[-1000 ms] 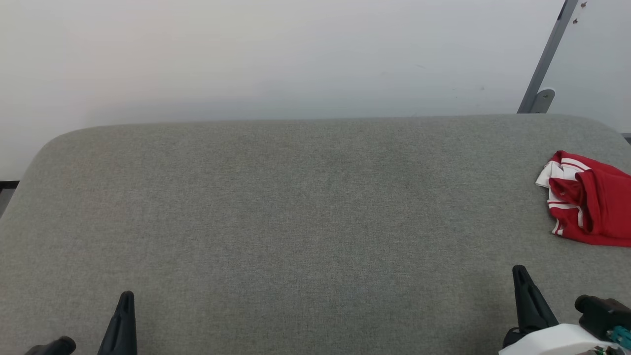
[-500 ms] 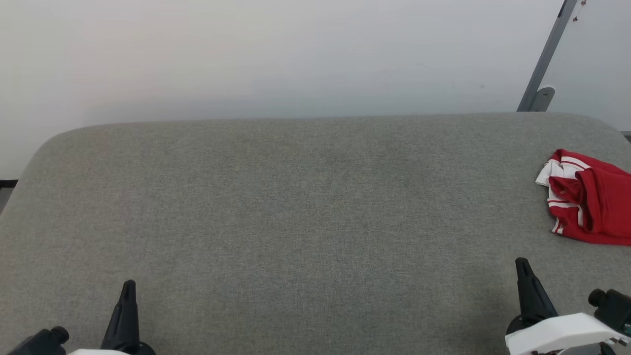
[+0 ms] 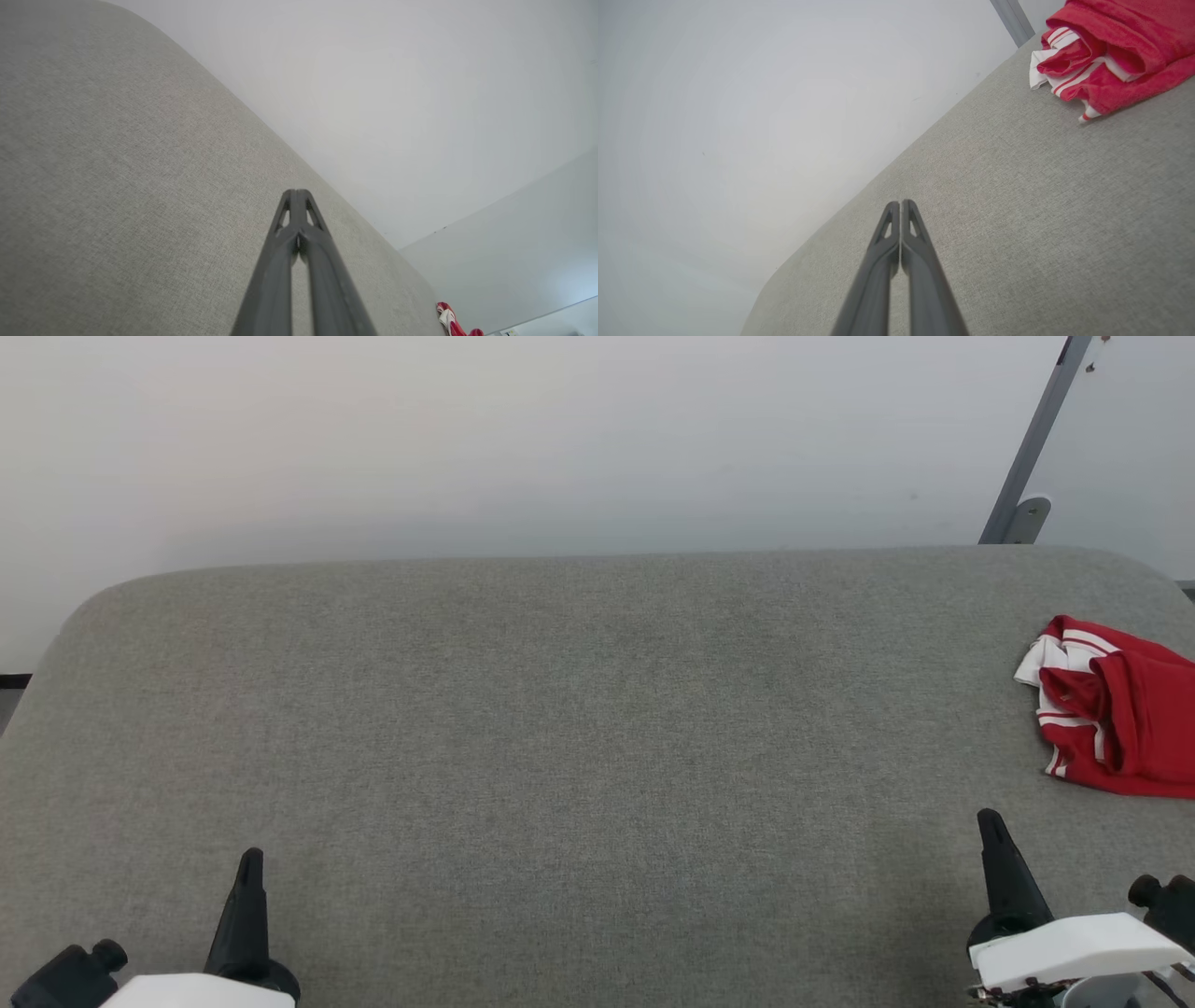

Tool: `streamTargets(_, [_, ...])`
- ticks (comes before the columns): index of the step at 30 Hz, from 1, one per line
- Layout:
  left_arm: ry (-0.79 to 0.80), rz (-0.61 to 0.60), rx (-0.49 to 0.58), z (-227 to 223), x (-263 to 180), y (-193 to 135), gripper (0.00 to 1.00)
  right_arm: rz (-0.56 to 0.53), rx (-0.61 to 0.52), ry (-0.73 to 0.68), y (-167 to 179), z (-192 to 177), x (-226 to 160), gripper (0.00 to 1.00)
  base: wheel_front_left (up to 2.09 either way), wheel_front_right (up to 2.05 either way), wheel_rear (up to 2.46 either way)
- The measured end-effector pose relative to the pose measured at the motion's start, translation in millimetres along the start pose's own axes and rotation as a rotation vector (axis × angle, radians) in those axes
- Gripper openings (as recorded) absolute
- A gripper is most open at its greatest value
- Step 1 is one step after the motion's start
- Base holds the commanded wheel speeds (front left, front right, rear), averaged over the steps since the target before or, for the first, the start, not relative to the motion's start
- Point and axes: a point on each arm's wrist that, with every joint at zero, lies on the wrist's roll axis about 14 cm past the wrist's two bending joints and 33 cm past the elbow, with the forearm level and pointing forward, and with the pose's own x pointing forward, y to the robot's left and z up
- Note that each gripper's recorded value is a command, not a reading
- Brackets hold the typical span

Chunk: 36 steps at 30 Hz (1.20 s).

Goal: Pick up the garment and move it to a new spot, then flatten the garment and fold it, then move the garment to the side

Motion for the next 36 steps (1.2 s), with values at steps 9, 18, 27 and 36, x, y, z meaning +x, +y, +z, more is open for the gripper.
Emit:
streamTargets(9, [0.008,0.0,-0.112,-1.2,6.6,-3.4,0.0,0.005,0.109,0.002,3.1,2.1,4.8,0.0,0.0,0.0,0.0])
streamTargets(18, [0.014,-0.002,-0.199,-2.1,11.5,-6.5,0.0,0.007,0.199,0.003,4.2,3.1,7.3,0.0,0.0,0.0,0.0])
streamTargets(27, [0.021,-0.007,-0.29,-3.9,16.6,-10.9,0.0,0.01,0.294,0.006,5.6,3.8,9.8,0.0,0.0,0.0,0.0])
streamTargets(36, [0.029,-0.012,-0.381,-5.0,21.3,-14.4,0.0,0.023,0.381,0.006,9.9,6.1,14.0,0.0,0.0,0.0,0.0])
